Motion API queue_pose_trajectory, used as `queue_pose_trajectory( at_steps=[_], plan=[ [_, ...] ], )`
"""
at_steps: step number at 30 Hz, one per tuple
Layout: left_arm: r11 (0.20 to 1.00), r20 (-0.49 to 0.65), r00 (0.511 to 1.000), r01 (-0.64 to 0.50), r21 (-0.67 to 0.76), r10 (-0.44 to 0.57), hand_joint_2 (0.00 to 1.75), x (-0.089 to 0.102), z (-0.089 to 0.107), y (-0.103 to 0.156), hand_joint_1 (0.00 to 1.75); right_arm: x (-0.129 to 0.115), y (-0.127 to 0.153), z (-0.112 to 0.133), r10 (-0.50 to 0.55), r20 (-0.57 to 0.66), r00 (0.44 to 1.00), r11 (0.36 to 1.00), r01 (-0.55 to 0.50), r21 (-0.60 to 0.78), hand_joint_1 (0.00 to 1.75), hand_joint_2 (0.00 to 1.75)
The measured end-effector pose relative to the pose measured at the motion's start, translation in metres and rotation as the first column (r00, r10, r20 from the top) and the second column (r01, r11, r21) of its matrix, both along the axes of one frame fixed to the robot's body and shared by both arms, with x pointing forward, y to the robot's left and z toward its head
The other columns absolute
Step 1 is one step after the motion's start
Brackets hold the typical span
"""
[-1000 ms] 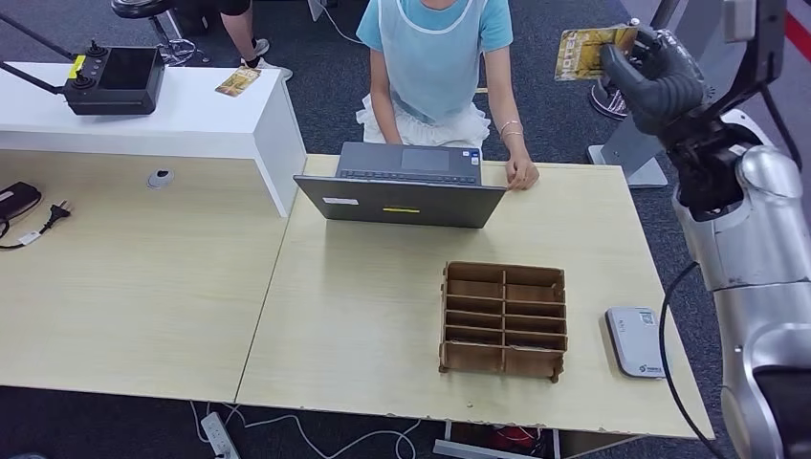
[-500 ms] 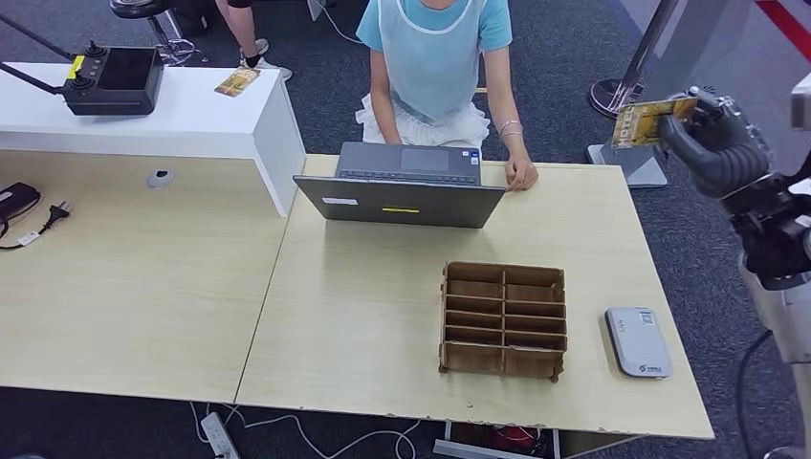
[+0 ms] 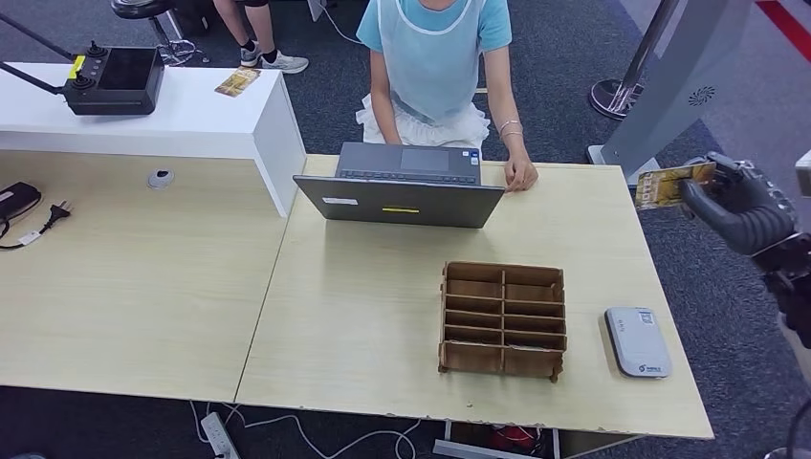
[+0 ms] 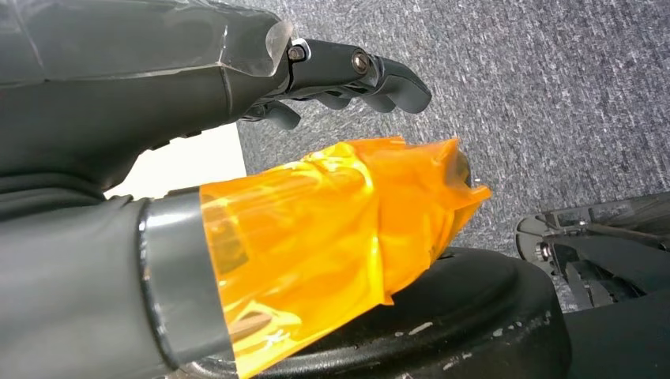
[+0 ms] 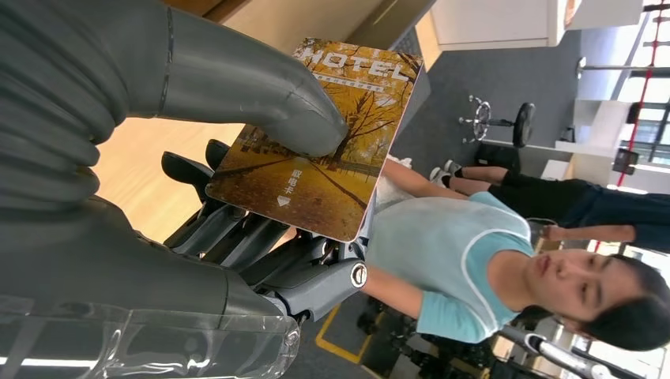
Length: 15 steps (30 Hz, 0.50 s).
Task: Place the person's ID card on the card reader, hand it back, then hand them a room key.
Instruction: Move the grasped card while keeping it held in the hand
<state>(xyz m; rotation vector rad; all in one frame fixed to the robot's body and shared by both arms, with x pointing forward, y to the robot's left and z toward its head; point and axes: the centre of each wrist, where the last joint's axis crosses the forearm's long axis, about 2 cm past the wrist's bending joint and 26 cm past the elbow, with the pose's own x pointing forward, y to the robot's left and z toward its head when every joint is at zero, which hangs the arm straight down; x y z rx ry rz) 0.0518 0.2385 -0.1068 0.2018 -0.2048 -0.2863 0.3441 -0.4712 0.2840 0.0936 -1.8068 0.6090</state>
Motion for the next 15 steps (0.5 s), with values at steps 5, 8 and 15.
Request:
queue_pose_trajectory(
  at_steps=[5, 8, 15],
  plan=[
    [1.0, -0.005, 1.0, 0.008, 0.004, -0.008, 0.0, 0.0, 0.0, 0.001, 0.0, -0.008, -0.006, -0.015, -0.005, -0.048, 0.999, 1.0, 0.005, -0.003, 1.75, 1.75],
    [1.0, -0.007, 1.0, 0.012, 0.006, -0.012, 0.0, 0.0, 0.0, 0.001, 0.0, -0.012, -0.011, -0.021, -0.004, -0.076, 0.997, 1.0, 0.005, 0.001, 1.75, 1.75],
    [1.0, -0.007, 1.0, 0.015, 0.009, -0.015, 0.0, 0.0, 0.0, 0.002, 0.0, -0.017, -0.024, -0.035, -0.025, -0.131, 0.991, 1.0, 0.026, 0.008, 1.75, 1.75]
  ],
)
